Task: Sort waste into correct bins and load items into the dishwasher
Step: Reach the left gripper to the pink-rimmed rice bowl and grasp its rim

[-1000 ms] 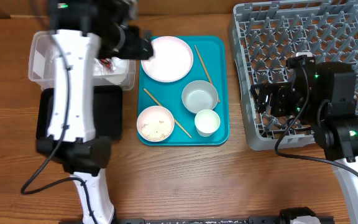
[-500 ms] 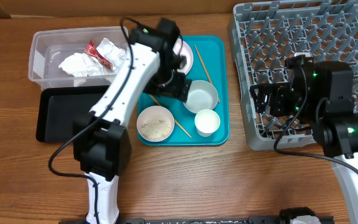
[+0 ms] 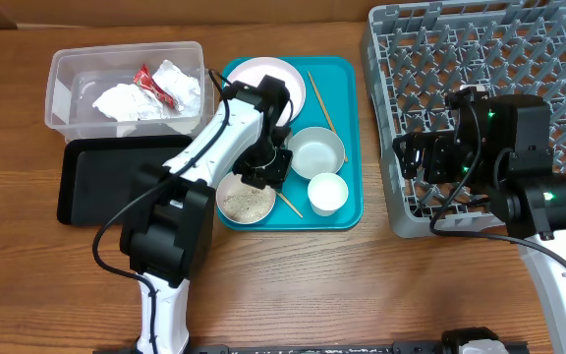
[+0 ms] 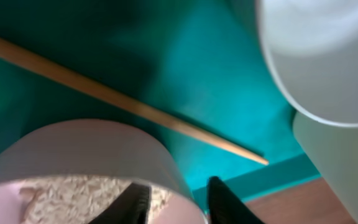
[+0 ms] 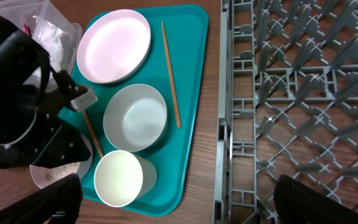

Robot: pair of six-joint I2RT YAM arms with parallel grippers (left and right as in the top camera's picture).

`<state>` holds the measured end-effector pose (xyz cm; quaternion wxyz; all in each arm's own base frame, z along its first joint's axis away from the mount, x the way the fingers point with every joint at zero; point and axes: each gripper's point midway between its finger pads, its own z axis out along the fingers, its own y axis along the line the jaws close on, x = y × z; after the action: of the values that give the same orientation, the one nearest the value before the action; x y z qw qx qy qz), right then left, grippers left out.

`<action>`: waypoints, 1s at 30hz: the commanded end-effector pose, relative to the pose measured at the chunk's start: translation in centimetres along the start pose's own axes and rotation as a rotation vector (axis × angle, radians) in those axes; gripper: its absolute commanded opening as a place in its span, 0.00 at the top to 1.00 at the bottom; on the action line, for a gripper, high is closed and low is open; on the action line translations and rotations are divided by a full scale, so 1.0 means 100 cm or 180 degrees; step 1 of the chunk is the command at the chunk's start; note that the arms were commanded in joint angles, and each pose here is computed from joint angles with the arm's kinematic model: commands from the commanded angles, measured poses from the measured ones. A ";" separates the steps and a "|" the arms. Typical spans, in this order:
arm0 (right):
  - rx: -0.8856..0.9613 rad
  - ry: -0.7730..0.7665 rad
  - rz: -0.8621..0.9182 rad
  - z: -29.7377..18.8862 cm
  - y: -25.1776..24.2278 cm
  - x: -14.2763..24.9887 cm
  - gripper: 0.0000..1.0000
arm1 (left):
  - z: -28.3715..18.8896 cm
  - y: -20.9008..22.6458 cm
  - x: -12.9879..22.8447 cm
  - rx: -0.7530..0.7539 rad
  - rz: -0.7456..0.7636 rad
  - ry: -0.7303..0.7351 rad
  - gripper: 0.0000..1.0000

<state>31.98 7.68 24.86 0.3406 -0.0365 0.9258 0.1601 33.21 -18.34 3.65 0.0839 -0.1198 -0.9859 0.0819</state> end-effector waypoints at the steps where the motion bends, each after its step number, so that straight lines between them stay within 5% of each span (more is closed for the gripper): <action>1: -0.0058 -0.0106 -0.0020 -0.006 0.007 -0.012 0.00 | 0.014 0.004 0.005 -0.0036 -0.0091 0.0067 0.74; 12: -0.0059 -0.0110 -0.0023 -0.006 0.007 -0.012 0.00 | 0.028 0.019 0.009 -0.0243 -0.0315 0.0063 0.96; 21: -0.0060 -0.0130 -0.0028 -0.006 0.007 -0.013 0.00 | 0.010 0.017 0.016 -0.0284 -0.0388 0.0180 0.96; 30: -0.0062 -0.0142 -0.0031 -0.006 0.007 -0.014 0.00 | -0.058 0.008 0.006 -0.0351 -0.0362 -0.0007 0.96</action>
<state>32.23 7.71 25.09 0.3471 -0.0372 0.9232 0.1607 32.07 -16.70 6.80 0.1195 -0.0734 -0.9897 0.0269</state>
